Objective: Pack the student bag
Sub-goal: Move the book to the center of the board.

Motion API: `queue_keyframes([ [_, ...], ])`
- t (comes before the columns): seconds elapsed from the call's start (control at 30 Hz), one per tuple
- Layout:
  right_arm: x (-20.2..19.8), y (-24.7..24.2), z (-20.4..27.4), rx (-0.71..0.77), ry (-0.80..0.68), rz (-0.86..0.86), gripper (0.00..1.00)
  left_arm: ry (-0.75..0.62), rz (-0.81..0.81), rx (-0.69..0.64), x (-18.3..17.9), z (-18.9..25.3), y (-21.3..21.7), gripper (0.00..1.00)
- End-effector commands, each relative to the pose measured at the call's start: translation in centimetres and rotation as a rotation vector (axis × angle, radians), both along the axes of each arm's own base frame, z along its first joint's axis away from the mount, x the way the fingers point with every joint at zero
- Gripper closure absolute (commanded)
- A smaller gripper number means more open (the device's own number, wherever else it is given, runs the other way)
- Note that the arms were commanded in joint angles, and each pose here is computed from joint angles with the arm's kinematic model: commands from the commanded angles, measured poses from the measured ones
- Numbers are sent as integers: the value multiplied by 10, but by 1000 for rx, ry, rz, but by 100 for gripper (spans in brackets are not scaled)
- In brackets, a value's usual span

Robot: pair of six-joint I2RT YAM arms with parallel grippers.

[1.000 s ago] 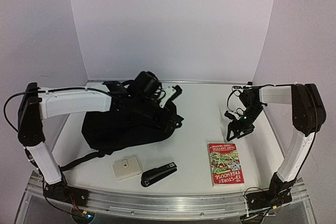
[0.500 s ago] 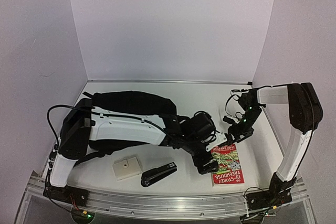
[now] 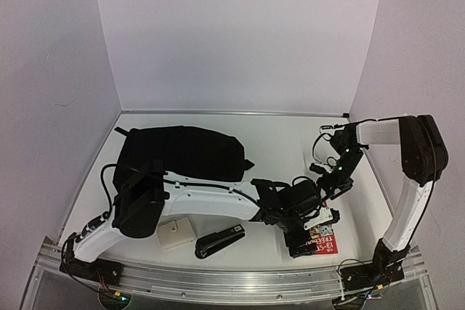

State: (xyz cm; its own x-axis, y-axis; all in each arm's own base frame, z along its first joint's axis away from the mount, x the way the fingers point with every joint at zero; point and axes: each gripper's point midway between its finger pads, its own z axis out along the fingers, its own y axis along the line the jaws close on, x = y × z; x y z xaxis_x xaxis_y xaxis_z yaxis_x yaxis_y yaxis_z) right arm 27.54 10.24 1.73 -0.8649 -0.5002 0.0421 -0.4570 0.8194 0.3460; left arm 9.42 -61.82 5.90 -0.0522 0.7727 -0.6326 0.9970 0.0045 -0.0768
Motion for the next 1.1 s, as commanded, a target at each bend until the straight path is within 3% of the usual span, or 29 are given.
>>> queue_keyframes([
  [0.0, 4, -3, 18, -1, -31, -10, 17, -53, -10, 46, 3, -15, -2, 0],
  [0.23, 5, -5, 19, -3, -24, -16, 17, -114, 86, 93, 30, -34, 1, 1],
  [0.6, 13, -6, 34, -3, -52, -27, 13, 46, 379, 49, 115, -36, 18, 10],
  [0.77, 18, 6, 26, 55, -14, -50, 15, 51, 406, -8, 128, -16, 14, 7],
  [0.93, 50, 14, 14, 63, -59, -93, 18, 72, 411, -73, 126, 28, 17, 3],
  [1.07, 63, 24, 7, 69, -67, -102, 22, 128, 513, -106, 157, 50, 43, 3],
])
